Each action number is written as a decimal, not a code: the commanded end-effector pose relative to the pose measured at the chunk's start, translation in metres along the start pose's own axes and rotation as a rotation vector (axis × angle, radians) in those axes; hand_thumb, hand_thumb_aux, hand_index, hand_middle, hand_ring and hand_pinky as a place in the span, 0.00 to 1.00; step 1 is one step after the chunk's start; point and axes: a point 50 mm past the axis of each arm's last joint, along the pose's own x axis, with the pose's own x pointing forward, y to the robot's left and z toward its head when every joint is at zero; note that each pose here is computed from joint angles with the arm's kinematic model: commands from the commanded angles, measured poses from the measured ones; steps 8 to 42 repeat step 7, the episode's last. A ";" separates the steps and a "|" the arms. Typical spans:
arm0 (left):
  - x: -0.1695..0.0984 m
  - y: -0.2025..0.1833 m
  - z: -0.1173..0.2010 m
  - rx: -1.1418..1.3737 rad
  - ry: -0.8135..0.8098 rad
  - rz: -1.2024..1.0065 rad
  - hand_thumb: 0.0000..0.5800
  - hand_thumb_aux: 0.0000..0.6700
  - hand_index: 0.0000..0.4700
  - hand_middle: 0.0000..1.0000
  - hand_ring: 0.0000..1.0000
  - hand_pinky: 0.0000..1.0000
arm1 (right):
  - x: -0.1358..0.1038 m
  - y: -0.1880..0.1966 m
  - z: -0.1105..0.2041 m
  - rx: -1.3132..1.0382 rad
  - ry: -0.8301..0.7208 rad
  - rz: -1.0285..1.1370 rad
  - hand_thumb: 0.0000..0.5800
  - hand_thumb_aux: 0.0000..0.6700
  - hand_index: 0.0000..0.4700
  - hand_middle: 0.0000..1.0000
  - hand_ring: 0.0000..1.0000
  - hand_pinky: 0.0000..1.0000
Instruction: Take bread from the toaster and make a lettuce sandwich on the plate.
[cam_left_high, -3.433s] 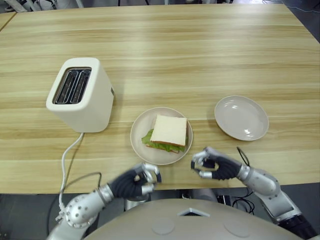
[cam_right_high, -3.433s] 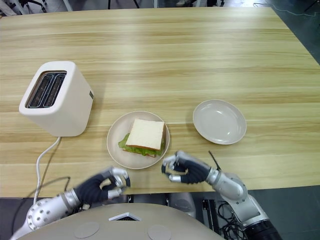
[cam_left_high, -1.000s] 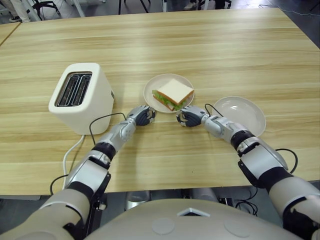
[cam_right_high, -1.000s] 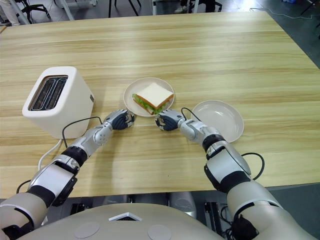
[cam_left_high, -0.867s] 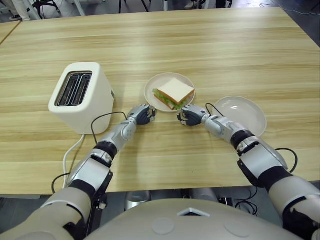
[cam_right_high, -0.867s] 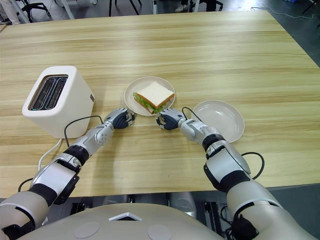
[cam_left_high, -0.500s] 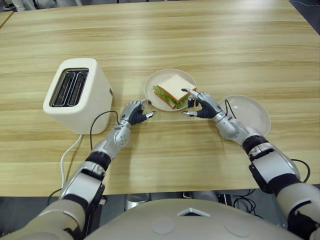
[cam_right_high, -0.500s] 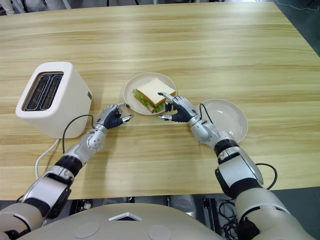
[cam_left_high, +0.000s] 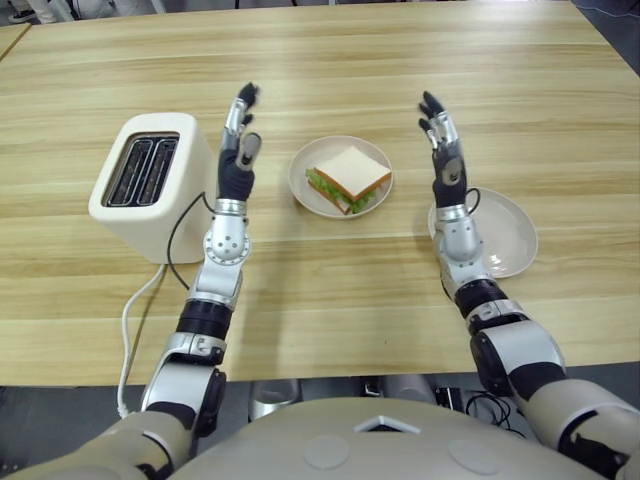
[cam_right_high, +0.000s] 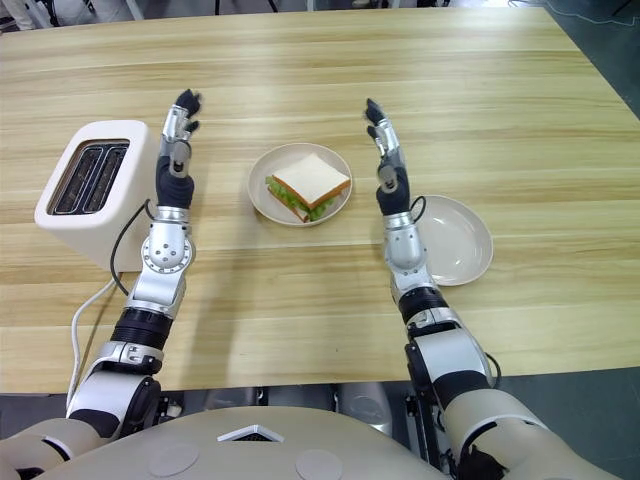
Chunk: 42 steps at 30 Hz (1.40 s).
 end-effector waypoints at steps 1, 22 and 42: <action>-0.003 -0.001 -0.010 -0.043 0.052 0.008 0.00 0.00 0.00 0.00 0.00 0.00 | -0.006 0.000 -0.006 0.070 0.034 -0.035 0.00 0.00 0.00 0.00 0.00 0.00; -0.007 -0.005 -0.013 -0.065 0.051 -0.002 0.00 0.00 0.00 0.00 0.00 0.00 | -0.016 0.006 -0.013 0.106 0.075 -0.032 0.00 0.00 0.00 0.00 0.00 0.00; -0.007 -0.005 -0.013 -0.065 0.051 -0.002 0.00 0.00 0.00 0.00 0.00 0.00 | -0.016 0.006 -0.013 0.106 0.075 -0.032 0.00 0.00 0.00 0.00 0.00 0.00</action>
